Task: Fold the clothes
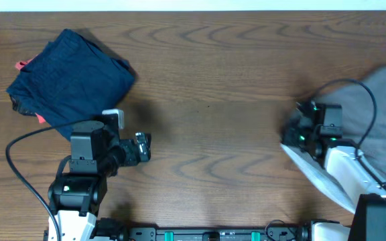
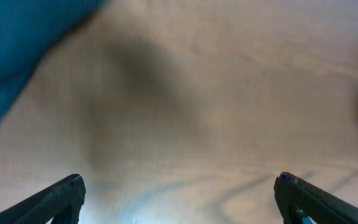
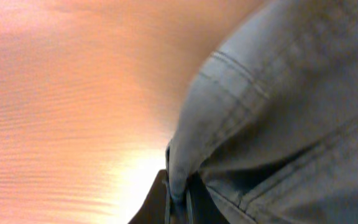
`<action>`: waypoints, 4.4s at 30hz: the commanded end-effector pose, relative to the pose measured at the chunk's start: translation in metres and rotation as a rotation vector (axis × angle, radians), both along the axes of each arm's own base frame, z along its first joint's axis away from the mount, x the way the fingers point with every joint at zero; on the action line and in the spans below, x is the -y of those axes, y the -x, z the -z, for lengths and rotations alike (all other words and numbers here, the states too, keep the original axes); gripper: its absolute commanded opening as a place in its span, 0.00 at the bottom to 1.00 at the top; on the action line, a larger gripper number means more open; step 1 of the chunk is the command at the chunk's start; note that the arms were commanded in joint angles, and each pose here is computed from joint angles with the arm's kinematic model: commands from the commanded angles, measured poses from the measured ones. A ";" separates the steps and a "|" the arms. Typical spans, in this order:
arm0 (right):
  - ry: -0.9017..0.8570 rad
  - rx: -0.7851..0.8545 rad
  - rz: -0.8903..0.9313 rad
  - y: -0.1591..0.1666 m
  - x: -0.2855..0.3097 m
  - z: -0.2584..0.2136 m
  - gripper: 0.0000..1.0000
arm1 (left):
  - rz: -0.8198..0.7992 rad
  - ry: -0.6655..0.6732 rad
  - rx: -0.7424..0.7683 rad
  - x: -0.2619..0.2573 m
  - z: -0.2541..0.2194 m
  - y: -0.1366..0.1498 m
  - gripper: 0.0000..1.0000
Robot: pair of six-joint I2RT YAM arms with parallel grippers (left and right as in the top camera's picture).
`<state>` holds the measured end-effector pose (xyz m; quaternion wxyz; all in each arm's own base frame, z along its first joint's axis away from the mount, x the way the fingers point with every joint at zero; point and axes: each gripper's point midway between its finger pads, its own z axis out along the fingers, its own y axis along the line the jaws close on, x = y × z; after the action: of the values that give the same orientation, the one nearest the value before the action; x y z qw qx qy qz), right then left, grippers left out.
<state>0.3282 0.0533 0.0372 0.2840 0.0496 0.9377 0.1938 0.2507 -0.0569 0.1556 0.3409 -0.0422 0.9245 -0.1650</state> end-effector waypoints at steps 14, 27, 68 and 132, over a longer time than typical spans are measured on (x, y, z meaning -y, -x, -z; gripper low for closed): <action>-0.107 0.335 -0.307 -0.020 -0.117 -0.067 0.99 | -0.050 0.071 0.023 0.003 -0.007 -0.027 0.98; 0.178 0.039 0.132 0.006 0.048 -0.051 0.99 | -0.134 0.304 -0.210 0.041 0.029 -0.033 0.98; 0.241 -0.015 0.257 0.032 0.084 -0.062 0.97 | -0.025 0.455 0.238 0.084 -0.008 -0.232 0.39; 0.009 -0.075 -0.114 -0.182 0.008 0.043 0.01 | 0.284 0.048 -0.334 0.190 0.122 -0.087 0.98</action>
<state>0.5157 0.0450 0.0027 0.2500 0.0006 0.9473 0.2002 0.3400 -0.2491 0.0402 0.1611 0.0519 0.9578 -0.2325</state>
